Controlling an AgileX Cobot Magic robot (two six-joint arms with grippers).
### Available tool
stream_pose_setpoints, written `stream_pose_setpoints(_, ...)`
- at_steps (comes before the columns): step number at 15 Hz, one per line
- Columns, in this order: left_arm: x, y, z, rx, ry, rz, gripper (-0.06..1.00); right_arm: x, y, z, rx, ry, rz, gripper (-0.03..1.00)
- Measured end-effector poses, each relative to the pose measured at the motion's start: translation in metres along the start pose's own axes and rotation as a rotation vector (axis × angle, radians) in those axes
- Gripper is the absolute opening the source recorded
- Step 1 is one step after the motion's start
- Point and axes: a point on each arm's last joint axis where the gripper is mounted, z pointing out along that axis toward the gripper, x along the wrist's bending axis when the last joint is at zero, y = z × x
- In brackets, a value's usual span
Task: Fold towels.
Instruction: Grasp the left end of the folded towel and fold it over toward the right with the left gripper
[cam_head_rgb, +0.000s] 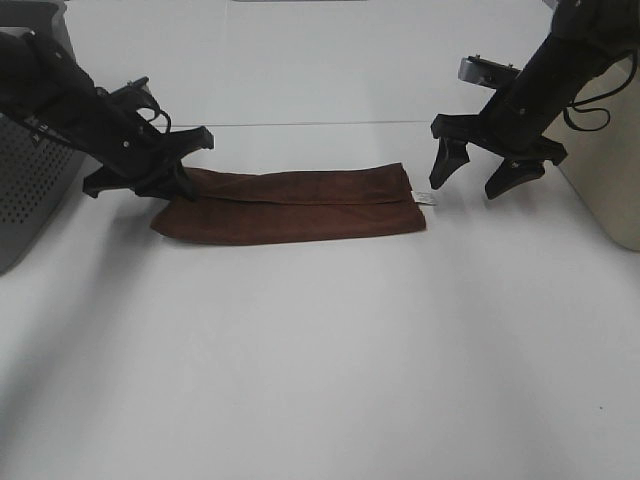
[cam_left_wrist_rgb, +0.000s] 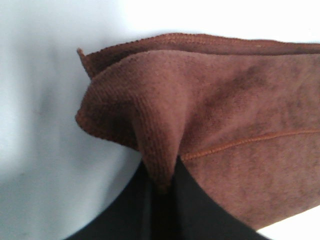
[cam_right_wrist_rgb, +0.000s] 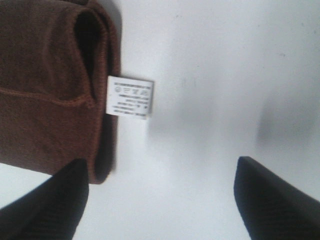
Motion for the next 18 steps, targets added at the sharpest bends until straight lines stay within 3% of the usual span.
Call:
stream_pose_setpoints(3,-0.006,0.023,-0.037,-0.060,0.052,0.049,0.04,0.000,0.000,0.000,0.000,-0.001,-0.001,0.77)
stream_pose_setpoints(5,-0.017,0.031,-0.047,-0.061,0.049,0.029,0.04,0.000,0.000,0.000,0.000,-0.001,-0.001,0.77)
stream_pose_setpoints(9,-0.064,0.031,-0.049,-0.077,-0.096,-0.007,0.04,0.000,0.000,0.000,0.000,-0.001,-0.001,0.77)
stream_pose_setpoints(11,-0.085,0.026,-0.042,-0.066,-0.149,-0.001,0.04,0.000,0.000,0.000,0.000,-0.001,-0.001,0.77)
stream_pose_setpoints(12,-0.109,0.017,-0.022,-0.052,-0.194,0.014,0.04,0.000,0.000,0.000,0.000,-0.001,-0.001,0.77)
stream_pose_setpoints(14,-0.129,0.006,-0.001,-0.034,-0.215,0.053,0.07,0.000,0.000,0.000,0.000,-0.002,-0.001,0.77)
stream_pose_setpoints(18,-0.148,-0.007,0.031,-0.046,-0.235,0.046,0.26,0.000,0.000,0.000,0.000,-0.002,0.000,0.77)
